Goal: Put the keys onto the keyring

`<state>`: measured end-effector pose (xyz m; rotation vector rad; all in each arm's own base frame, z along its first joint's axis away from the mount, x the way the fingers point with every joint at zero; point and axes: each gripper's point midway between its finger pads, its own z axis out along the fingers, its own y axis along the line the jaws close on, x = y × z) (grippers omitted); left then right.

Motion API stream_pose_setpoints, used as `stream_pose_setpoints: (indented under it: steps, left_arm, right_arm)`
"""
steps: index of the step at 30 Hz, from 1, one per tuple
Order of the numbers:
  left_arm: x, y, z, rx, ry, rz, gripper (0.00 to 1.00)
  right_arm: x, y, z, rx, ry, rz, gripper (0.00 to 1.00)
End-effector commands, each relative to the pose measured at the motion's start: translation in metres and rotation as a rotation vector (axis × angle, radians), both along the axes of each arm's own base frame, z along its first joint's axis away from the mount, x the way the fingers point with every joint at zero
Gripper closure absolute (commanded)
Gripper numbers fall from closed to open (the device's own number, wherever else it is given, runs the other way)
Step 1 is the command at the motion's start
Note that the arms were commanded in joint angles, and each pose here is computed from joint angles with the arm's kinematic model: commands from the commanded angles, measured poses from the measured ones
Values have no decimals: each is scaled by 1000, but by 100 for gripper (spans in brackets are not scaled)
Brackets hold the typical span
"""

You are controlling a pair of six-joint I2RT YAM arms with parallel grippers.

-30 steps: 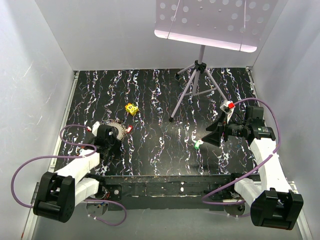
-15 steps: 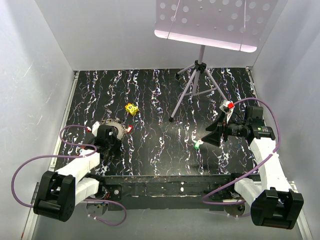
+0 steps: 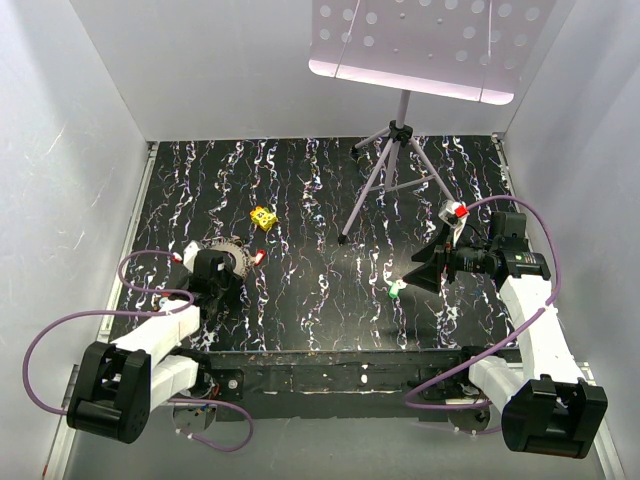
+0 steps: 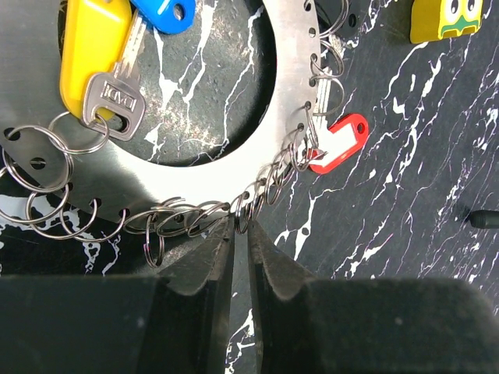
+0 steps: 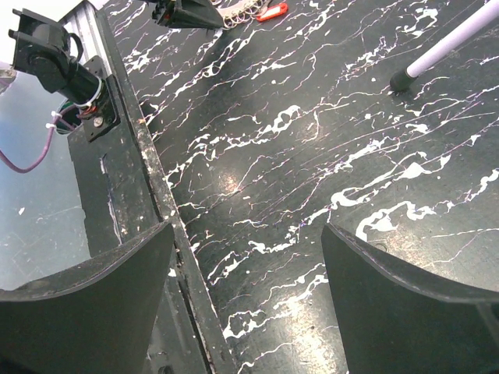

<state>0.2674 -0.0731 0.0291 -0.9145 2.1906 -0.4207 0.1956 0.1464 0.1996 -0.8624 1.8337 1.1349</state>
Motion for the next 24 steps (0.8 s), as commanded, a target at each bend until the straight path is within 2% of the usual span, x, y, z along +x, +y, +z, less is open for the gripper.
stream_pose_setpoints:
  steps: [1,19,24]
  left_arm:
    - [4,4,6,3,-55,30,88]
    - [6,8,0,8,-46,63,89]
    - [5,9,-1,7,-45,68,93]
  right_arm:
    - [3,1,14,1,-37,13,15]
    - [2,2,14,1,-37,16,15]
    - [2,1,14,0,-37,15,15]
